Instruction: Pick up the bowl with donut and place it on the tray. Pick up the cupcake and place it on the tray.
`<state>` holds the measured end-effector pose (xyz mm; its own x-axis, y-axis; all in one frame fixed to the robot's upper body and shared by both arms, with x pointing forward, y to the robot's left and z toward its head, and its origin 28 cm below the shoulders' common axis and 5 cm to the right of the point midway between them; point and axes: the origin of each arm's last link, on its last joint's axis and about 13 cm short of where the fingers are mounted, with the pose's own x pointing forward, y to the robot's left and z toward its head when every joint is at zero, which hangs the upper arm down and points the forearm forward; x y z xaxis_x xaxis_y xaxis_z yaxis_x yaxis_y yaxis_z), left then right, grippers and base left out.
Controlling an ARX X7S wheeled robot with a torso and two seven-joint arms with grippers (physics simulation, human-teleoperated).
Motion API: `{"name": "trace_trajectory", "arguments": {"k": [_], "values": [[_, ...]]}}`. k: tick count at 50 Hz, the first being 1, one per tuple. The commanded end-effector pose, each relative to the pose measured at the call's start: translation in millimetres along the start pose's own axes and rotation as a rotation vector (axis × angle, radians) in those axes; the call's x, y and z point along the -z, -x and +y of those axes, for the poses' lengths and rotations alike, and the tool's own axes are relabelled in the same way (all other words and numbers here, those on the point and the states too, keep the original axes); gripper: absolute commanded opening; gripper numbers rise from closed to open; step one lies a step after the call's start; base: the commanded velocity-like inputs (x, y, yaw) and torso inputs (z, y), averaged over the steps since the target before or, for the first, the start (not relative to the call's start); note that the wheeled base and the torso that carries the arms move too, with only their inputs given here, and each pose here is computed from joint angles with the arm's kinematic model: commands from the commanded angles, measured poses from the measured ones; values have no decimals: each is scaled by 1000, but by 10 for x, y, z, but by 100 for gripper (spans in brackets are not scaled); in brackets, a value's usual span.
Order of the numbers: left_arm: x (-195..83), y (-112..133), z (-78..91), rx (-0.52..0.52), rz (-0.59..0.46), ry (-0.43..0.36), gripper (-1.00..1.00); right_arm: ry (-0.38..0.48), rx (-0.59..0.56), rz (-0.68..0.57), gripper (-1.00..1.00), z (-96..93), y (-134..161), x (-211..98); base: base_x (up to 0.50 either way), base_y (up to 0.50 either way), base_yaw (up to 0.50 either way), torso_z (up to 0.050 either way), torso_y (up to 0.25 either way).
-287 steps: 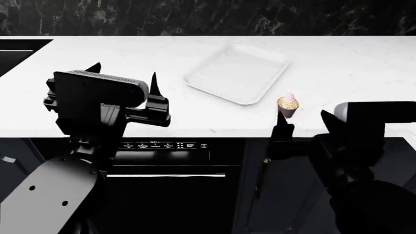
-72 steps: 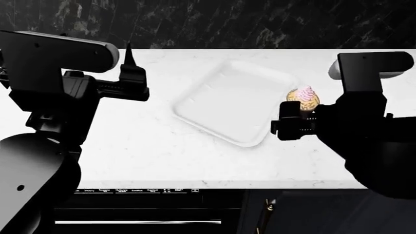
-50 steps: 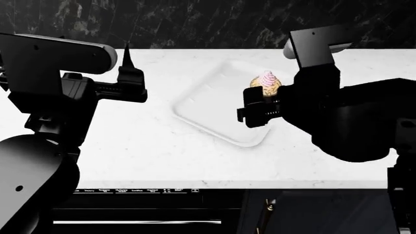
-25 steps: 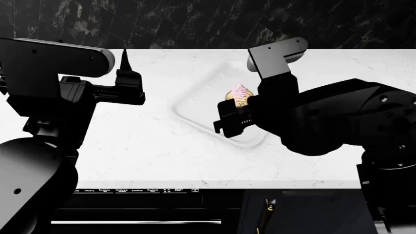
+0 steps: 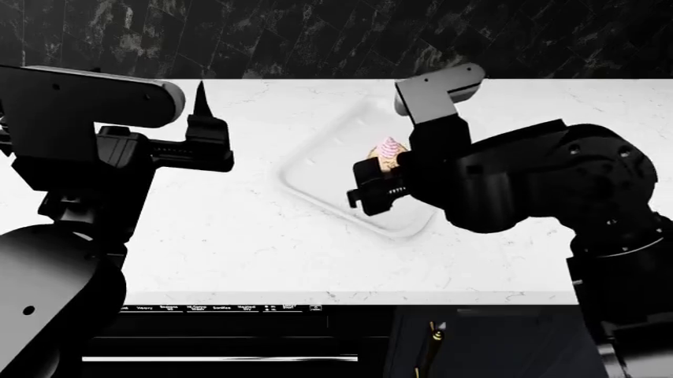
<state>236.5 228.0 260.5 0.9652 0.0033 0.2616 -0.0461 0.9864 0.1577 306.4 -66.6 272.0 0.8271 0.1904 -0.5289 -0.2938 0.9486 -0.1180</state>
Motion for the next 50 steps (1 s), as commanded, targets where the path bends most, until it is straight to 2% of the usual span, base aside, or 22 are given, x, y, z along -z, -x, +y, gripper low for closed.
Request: {"name": "trace_trajectory", "arguments": {"k": [1, 14, 24, 50], "values": [[4, 0, 1, 0, 1, 0, 100, 17, -8, 44, -100, -9, -128, 20, 0, 0, 0, 0, 0], [23, -8, 0, -1, 4, 3, 100, -42, 18, 51, -100, -123, -299, -21, 0, 0, 0, 0, 0], [34, -5, 5, -3, 5, 4, 100, -1, -10, 113, -100, -85, -390, 74, 0, 0, 0, 0, 0], [57, 1, 7, -4, 6, 8, 100, -35, 25, 145, -100, -163, -542, 121, 0, 0, 0, 0, 0]]}}
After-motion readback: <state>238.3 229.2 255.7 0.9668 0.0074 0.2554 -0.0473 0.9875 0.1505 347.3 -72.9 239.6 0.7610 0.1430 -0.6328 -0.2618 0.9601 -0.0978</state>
